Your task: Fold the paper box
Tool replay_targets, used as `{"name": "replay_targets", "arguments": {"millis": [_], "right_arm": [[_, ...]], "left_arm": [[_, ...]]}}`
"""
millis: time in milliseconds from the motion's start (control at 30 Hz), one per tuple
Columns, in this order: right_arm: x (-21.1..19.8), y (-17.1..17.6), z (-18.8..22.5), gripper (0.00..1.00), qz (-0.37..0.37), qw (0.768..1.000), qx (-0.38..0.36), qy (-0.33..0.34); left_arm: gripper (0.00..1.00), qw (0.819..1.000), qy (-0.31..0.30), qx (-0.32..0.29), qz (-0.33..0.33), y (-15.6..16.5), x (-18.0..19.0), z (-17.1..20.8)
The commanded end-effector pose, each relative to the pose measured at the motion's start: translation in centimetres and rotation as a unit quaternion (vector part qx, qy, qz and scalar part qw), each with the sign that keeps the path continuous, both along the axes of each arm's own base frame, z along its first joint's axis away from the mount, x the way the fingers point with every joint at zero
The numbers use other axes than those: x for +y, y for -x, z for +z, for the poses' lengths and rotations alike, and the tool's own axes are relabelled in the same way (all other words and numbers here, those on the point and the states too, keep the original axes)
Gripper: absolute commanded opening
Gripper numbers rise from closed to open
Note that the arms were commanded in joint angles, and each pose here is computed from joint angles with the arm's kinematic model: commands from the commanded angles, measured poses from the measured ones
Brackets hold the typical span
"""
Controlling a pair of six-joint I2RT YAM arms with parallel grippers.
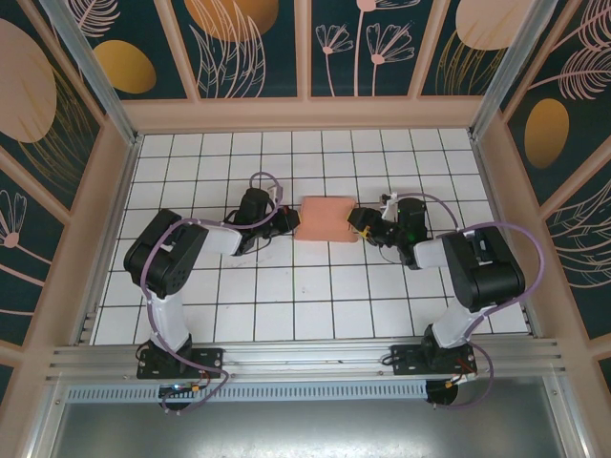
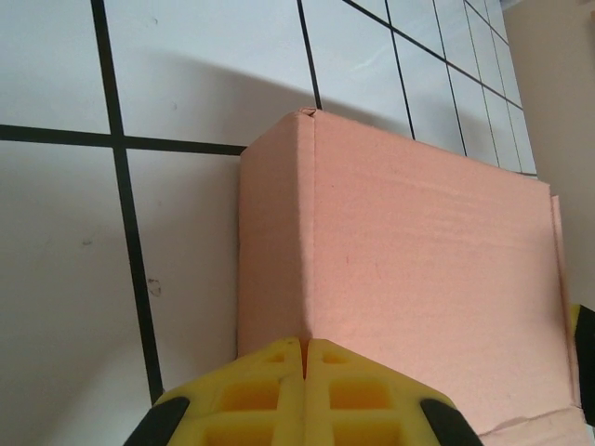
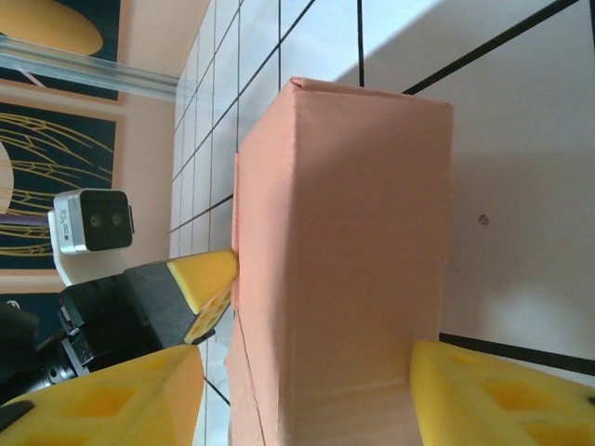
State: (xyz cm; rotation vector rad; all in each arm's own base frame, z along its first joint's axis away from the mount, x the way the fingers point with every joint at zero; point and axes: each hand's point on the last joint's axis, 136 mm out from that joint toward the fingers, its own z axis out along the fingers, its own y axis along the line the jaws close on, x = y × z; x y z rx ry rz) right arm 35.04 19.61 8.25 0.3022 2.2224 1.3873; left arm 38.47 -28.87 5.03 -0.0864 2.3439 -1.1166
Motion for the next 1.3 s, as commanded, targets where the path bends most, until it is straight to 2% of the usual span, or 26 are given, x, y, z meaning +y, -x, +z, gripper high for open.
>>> {"name": "replay_targets", "arguments": {"millis": [0,33,100,233,300,467,667,733,933,1067,1133,1267], "right_arm": [[1.7,0.0,3.0,0.51,0.042,0.997,-0.038,-0.042],[1.7,0.0,3.1,0.47,0.044,0.997,-0.041,-0.043],[1.7,-0.1,3.2,0.47,0.045,0.997,-0.043,-0.043],[0.8,-0.6,1.8,0.64,0.018,0.999,-0.029,-0.010],[0.0,-0.7,1.0,0.70,-0.001,1.000,-0.023,0.012],[-1.0,-0.9,-1.0,0.76,-0.021,0.998,-0.003,0.057],[-0.4,-1.3,-1.3,0.78,-0.004,0.999,-0.001,0.049],[0.2,-1.2,-0.8,0.76,0.011,0.999,-0.008,0.030],[1.7,-1.2,1.5,0.63,0.047,0.998,-0.038,-0.027],[2.1,-1.3,2.7,0.53,0.060,0.996,-0.054,-0.036],[1.9,-1.4,3.0,0.46,0.057,0.996,-0.057,-0.033],[1.7,-1.4,3.5,0.40,0.049,0.997,-0.058,-0.031]], "left_arm": [[0.01,1.000,-0.013,0.019,-0.019,1.6,-0.2,-1.6],[0.01,1.000,-0.017,0.015,-0.019,1.5,-0.1,-1.5],[0.00,0.999,-0.025,0.017,-0.021,1.4,-0.1,-1.7],[0.00,0.999,-0.022,0.027,-0.022,1.3,-0.3,-2.4],[0.00,0.999,-0.020,0.027,-0.021,1.3,-0.3,-2.5],[0.00,0.999,-0.025,0.031,-0.021,1.4,-0.2,-2.8],[0.00,0.999,-0.026,0.036,-0.022,1.5,-0.2,-3.2],[0.00,0.999,-0.024,0.034,-0.023,1.4,-0.3,-3.1],[0.00,0.999,-0.022,0.032,-0.025,1.4,-0.4,-3.0],[0.00,0.999,-0.015,0.029,-0.026,1.3,-0.5,-2.7],[0.07,0.999,-0.016,0.025,-0.024,1.3,-0.4,-2.6],[0.40,1.000,-0.026,-0.007,-0.008,0.7,0.2,-1.3]]}}
